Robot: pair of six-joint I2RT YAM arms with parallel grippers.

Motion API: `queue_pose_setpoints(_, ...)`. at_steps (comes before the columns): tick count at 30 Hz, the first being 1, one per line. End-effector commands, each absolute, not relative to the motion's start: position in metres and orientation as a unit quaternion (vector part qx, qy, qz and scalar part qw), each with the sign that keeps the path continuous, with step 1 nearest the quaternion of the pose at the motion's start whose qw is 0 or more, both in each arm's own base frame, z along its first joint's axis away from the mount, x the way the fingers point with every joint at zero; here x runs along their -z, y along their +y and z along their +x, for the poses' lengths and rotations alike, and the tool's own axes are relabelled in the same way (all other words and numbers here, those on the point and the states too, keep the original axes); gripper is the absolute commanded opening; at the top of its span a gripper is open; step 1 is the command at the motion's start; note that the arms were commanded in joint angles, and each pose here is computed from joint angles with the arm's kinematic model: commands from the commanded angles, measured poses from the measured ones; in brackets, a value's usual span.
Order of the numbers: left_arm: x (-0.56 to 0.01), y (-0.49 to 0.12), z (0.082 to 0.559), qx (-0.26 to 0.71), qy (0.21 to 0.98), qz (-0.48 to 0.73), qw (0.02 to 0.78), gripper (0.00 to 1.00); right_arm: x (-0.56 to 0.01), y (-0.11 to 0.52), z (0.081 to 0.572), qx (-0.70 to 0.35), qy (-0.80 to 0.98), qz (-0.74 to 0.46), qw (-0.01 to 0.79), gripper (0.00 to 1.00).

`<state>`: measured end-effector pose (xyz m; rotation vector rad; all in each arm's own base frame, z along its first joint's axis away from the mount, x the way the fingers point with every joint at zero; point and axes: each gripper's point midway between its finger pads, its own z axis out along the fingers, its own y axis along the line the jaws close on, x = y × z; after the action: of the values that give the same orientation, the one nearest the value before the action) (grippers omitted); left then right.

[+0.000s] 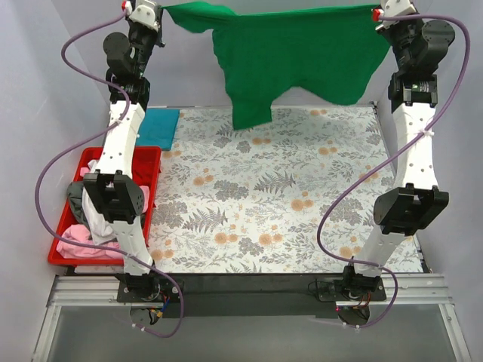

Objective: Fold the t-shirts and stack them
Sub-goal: Flatten the tshirt out

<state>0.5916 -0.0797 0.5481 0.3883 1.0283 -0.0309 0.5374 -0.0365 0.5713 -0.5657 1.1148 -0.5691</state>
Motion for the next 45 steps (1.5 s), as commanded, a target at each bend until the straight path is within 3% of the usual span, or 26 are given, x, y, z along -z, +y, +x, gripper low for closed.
queue_pose_setpoints(1, -0.586, -0.051, 0.553, -0.048, 0.426, 0.163, 0.889, 0.0, -0.585, -0.051, 0.528, 0.302, 0.474, -0.236, 0.792, 0.01)
queue_pose_setpoints(6, -0.487, -0.056, 0.584, -0.028, 0.504, 0.178, 0.845, 0.0, -0.484, -0.051, 0.568, 0.263, 0.546, -0.255, 0.754, 0.01)
queue_pose_setpoints(14, -0.346, -0.055, 0.605, -0.015, 0.625, 0.191, 0.757, 0.0, -0.389, -0.043, 0.583, 0.232, 0.605, -0.288, 0.705, 0.01)
queue_pose_setpoints(19, -0.316, -0.059, 0.599, -0.003, 0.659, 0.208, 0.723, 0.0, -0.364, -0.042, 0.578, 0.235, 0.616, -0.311, 0.684, 0.01)
queue_pose_setpoints(26, -0.362, -0.056, 0.587, 0.009, 0.654, 0.22, 0.724, 0.0, -0.398, -0.049, 0.56, 0.267, 0.597, -0.305, 0.692, 0.01)
queue_pose_setpoints(28, -0.368, -0.058, 0.572, 0.014, 0.656, 0.238, 0.716, 0.0, -0.409, -0.053, 0.541, 0.276, 0.592, -0.308, 0.692, 0.01)
queue_pose_setpoints(33, -0.384, -0.07, 0.481, 0.024, 0.658, 0.328, 0.678, 0.0, -0.395, -0.054, 0.486, 0.281, 0.598, -0.362, 0.658, 0.01)
queue_pose_setpoints(34, -0.349, -0.073, 0.46, 0.042, 0.686, 0.352, 0.636, 0.0, -0.379, -0.052, 0.464, 0.288, 0.599, -0.389, 0.638, 0.01)
queue_pose_setpoints(36, -0.345, -0.086, 0.411, 0.049, 0.657, 0.429, 0.618, 0.0, -0.344, -0.041, 0.431, 0.271, 0.606, -0.437, 0.606, 0.01)
queue_pose_setpoints(41, -0.248, -0.094, 0.303, 0.111, 0.687, 0.517, 0.498, 0.0, -0.274, -0.024, 0.363, 0.252, 0.606, -0.544, 0.522, 0.01)
queue_pose_setpoints(42, -0.241, -0.096, 0.279, 0.115, 0.676, 0.542, 0.486, 0.03, -0.263, -0.021, 0.341, 0.241, 0.614, -0.557, 0.504, 0.03)
queue_pose_setpoints(43, -0.217, -0.094, 0.244, 0.142, 0.691, 0.56, 0.434, 0.22, -0.249, -0.02, 0.329, 0.235, 0.615, -0.577, 0.484, 0.14)
queue_pose_setpoints(44, -0.208, -0.092, 0.229, 0.132, 0.671, 0.594, 0.424, 0.35, -0.23, -0.018, 0.316, 0.226, 0.618, -0.594, 0.464, 0.28)
queue_pose_setpoints(45, -0.195, -0.092, 0.212, 0.141, 0.677, 0.596, 0.409, 0.41, -0.218, -0.019, 0.303, 0.223, 0.62, -0.606, 0.446, 0.55)
